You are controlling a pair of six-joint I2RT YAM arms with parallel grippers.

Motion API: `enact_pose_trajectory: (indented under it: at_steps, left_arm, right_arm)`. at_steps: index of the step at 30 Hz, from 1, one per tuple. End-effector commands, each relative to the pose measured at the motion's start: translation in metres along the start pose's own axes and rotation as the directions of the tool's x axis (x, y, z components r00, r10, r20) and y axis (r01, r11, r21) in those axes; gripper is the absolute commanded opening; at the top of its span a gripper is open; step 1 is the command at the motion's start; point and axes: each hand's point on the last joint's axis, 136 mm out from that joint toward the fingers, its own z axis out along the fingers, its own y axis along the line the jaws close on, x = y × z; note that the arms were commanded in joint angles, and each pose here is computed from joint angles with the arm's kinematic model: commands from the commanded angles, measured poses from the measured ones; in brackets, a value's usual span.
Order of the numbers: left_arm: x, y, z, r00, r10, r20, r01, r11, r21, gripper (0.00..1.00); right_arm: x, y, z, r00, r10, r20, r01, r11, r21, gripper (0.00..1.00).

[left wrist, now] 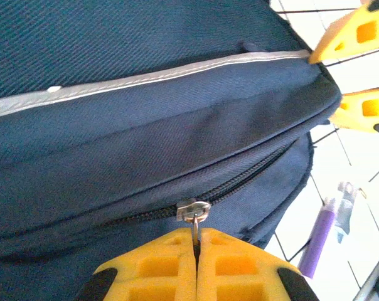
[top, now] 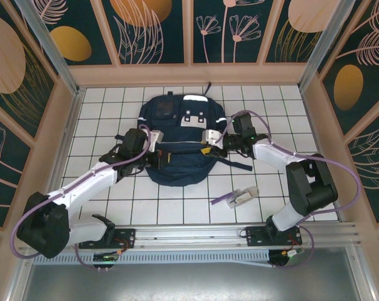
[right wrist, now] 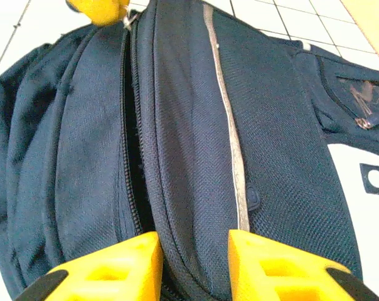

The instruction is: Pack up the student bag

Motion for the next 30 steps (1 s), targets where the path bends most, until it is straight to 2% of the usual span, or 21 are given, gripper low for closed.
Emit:
enact_pose_trajectory:
  at_steps: [1, 4, 7, 9, 11, 13, 15, 17, 19, 21, 23, 26, 30]
  left_arm:
    - [-0.018, -0.052, -0.008, 0.989, 0.135, 0.069, -0.144, 0.977, 0.16, 0.0]
    - [-0.016, -0.064, -0.002, 0.987, 0.15, 0.051, -0.157, 0.97, 0.186, 0.0]
    - [-0.019, -0.069, 0.001, 0.988, 0.142, 0.056, -0.151, 0.967, 0.206, 0.0]
    - [-0.024, -0.07, -0.002, 0.985, 0.154, 0.079, -0.167, 0.966, 0.195, 0.0]
    - [-0.031, -0.062, -0.011, 0.976, 0.181, 0.124, -0.196, 0.973, 0.125, 0.0]
    - [-0.033, -0.041, -0.022, 0.961, 0.228, 0.159, -0.229, 0.973, -0.007, 0.0]
    - [-0.031, -0.009, -0.036, 0.942, 0.285, 0.177, -0.253, 0.95, -0.182, 0.0]
    - [-0.028, 0.026, -0.049, 0.943, 0.282, 0.174, -0.22, 0.926, -0.307, 0.0]
    - [-0.026, 0.065, -0.06, 0.965, 0.2, 0.167, -0.124, 0.916, -0.383, 0.0]
    - [-0.027, 0.098, -0.069, 0.975, 0.14, 0.17, -0.045, 0.881, -0.47, 0.0]
    - [-0.032, 0.111, -0.07, 0.977, 0.133, 0.168, -0.028, 0.856, -0.517, 0.0]
    - [-0.039, 0.12, -0.052, 0.984, 0.124, 0.131, -0.043, 0.866, -0.498, 0.0]
    - [-0.028, 0.161, -0.023, 0.994, 0.1, 0.048, -0.056, 0.832, -0.552, 0.0]
  right_arm:
    - [-0.053, 0.013, -0.002, 0.986, 0.033, 0.162, -0.022, 0.997, -0.073, 0.37]
    - [-0.058, 0.021, 0.026, 0.991, -0.06, 0.117, 0.06, 0.998, 0.006, 0.44]
    - [-0.045, 0.019, 0.05, 0.997, -0.064, 0.048, 0.063, 0.998, 0.024, 0.44]
    - [-0.034, 0.018, 0.057, 0.999, -0.046, 0.017, 0.045, 0.999, 0.007, 0.38]
    - [-0.025, 0.021, 0.056, 0.998, -0.054, -0.01, 0.054, 0.998, -0.018, 0.23]
    - [-0.02, 0.021, 0.046, 0.998, -0.054, -0.012, 0.054, 0.998, -0.038, 0.0]
    - [-0.025, 0.017, 0.024, 0.998, -0.052, 0.042, 0.053, 0.998, -0.025, 0.0]
    - [-0.025, 0.013, 0.007, 0.995, -0.083, 0.05, 0.083, 0.996, 0.013, 0.0]
    - [-0.022, 0.013, -0.006, 0.992, -0.122, 0.023, 0.122, 0.992, 0.023, 0.0]
    - [-0.021, 0.014, -0.013, 0.986, -0.167, 0.003, 0.167, 0.986, 0.028, 0.0]
    - [-0.027, 0.017, -0.017, 0.98, -0.196, 0.019, 0.196, 0.98, 0.028, 0.0]
    - [-0.042, 0.025, -0.021, 0.971, -0.219, 0.094, 0.22, 0.976, -0.002, 0.0]
    - [-0.057, 0.024, -0.026, 0.969, -0.198, 0.147, 0.203, 0.979, -0.017, 0.0]
